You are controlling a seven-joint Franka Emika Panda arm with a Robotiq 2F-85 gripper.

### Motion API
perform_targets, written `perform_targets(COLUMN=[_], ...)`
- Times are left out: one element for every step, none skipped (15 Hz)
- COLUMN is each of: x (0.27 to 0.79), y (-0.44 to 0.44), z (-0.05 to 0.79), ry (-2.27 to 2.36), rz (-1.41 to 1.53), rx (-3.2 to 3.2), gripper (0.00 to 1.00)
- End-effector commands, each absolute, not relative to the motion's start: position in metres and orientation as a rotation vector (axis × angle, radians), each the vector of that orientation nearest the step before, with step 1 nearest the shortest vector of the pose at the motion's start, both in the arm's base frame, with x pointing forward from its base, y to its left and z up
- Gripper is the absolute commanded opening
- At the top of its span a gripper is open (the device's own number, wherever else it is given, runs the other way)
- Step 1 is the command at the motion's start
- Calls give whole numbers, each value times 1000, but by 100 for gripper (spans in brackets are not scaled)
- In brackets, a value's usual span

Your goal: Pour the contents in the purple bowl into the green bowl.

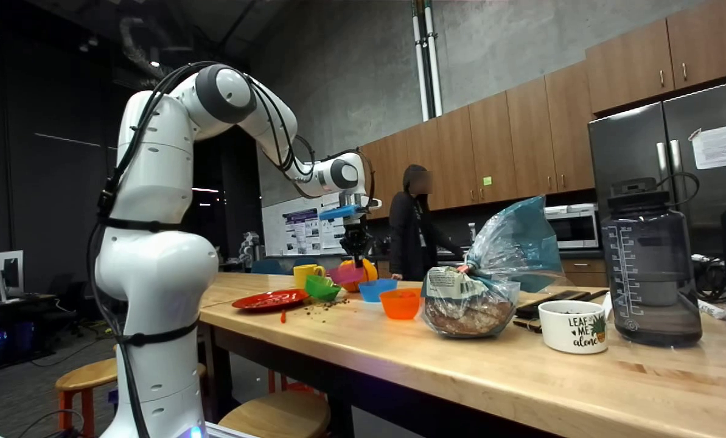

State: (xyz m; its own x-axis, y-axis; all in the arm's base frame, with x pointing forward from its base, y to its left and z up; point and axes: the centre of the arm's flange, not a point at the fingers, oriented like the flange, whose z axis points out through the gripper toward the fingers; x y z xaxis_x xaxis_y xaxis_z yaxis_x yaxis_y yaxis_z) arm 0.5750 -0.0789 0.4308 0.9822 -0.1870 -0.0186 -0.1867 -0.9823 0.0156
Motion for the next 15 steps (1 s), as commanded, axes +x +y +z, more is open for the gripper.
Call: perform_targets(x=[590,592,594,596,596,597,597,596,596,597,597,598,599,601,604], y=[-103,-108,-112,-116,-119,-121,-122,-123,-123,-124,-124,-123,-123,-123,-123], z=[416,414,412,411,411,412,414,417,421,422,423,423,423,422,420], ry=[-250,-255,-269,-284,-293,-295,-291,-284,-279,-280,-285,-290,-293,-307,-330], rz=[-29,-28,-26,-28,-25,-17,-6,8,20,26,29,31,29,22,7], rx=[3159,3165,3175,3185,3203,3220,3236,3250,3257,3253,3247,3233,3228,3226,3231], gripper=[1,1,1,1,1,1,1,1,1,1,1,1,1,1,1])
